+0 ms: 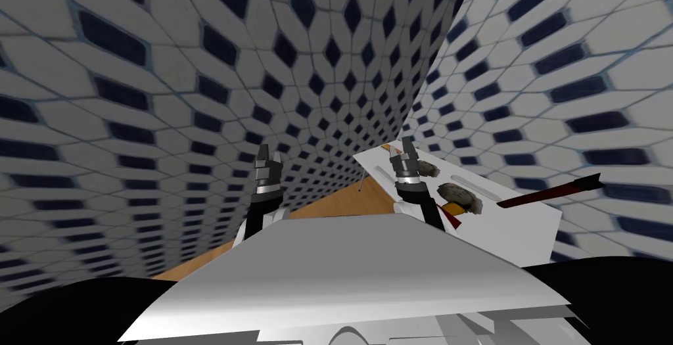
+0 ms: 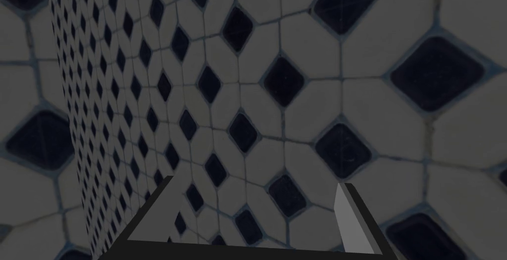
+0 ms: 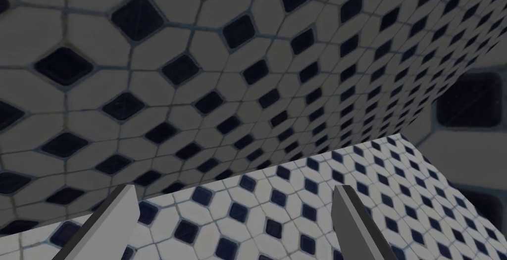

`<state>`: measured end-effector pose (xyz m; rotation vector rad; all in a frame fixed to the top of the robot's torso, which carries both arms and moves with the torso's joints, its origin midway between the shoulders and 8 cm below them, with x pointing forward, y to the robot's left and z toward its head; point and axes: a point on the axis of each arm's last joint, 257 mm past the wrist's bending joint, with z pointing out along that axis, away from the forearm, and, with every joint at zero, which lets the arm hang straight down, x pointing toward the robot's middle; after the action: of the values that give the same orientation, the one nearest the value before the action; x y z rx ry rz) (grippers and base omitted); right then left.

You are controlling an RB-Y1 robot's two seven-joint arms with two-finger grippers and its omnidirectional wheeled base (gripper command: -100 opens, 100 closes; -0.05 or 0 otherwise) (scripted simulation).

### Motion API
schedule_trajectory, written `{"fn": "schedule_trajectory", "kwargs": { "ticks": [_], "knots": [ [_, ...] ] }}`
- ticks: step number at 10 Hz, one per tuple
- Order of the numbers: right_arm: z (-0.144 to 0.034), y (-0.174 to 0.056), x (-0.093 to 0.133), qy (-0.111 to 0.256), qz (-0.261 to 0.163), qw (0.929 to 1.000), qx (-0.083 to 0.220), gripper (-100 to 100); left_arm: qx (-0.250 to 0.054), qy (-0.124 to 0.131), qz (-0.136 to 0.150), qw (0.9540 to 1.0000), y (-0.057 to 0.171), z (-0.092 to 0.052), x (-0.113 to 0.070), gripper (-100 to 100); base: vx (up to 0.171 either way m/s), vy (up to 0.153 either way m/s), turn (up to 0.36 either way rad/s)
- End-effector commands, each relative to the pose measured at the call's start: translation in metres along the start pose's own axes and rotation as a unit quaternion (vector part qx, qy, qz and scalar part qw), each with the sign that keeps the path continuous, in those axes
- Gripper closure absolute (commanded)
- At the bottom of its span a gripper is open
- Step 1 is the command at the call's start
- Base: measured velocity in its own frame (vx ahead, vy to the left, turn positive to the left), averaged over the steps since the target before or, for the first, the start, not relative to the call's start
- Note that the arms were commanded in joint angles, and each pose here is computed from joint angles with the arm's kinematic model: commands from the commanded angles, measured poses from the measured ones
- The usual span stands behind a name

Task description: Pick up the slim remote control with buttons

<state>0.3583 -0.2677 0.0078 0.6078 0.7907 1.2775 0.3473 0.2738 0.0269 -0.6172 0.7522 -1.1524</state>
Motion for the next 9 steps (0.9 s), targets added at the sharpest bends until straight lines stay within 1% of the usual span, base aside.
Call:
{"fn": "schedule_trajectory", "kwargs": {
  "ticks": [1, 3, 4, 5, 6, 7, 8, 9],
  "knots": [
    [-0.002, -0.004, 0.005, 0.016, -0.010, 0.9998, 0.004, -100, 0.000, 0.000, 0.000, 1.0000, 0.000, 0.000, 0.000, 0, -0.020, 0.067, 0.010],
    [-0.008, -0.017, 0.015, 0.050, -0.033, 0.9980, 0.019, -100, 0.000, 0.000, 0.000, 1.0000, 0.000, 0.000, 0.000, 0, -0.022, 0.094, 0.057],
    [-0.008, -0.017, 0.017, 0.057, -0.036, 0.9975, 0.019, -100, 0.000, 0.000, 0.000, 1.0000, 0.000, 0.000, 0.000, 0, -0.012, 0.095, 0.009],
    [-0.013, -0.026, 0.022, 0.076, -0.048, 0.9956, 0.029, -100, 0.000, 0.000, 0.000, 1.0000, 0.000, 0.000, 0.000, 0, -0.011, 0.093, 0.053],
    [-0.013, -0.026, 0.023, 0.080, -0.050, 0.9951, 0.029, -100, 0.000, 0.000, 0.000, 1.0000, 0.000, 0.000, 0.000, 0, -0.015, 0.074, 0.025],
    [-0.020, -0.035, 0.028, 0.100, -0.062, 0.9923, 0.041, -100, 0.000, 0.000, 0.000, 1.0000, 0.000, 0.000, 0.000, 0, -0.016, 0.096, 0.068],
    [-0.020, -0.036, 0.029, 0.104, -0.064, 0.9917, 0.041, -100, 0.000, 0.000, 0.000, 1.0000, 0.000, 0.000, 0.000, 0, -0.004, 0.084, 0.034],
    [-0.029, -0.047, 0.034, 0.124, -0.075, 0.9879, 0.056, -100, 0.000, 0.000, 0.000, 1.0000, 0.000, 0.000, 0.000, 0, 0.006, 0.110, 0.078]
  ]
}}
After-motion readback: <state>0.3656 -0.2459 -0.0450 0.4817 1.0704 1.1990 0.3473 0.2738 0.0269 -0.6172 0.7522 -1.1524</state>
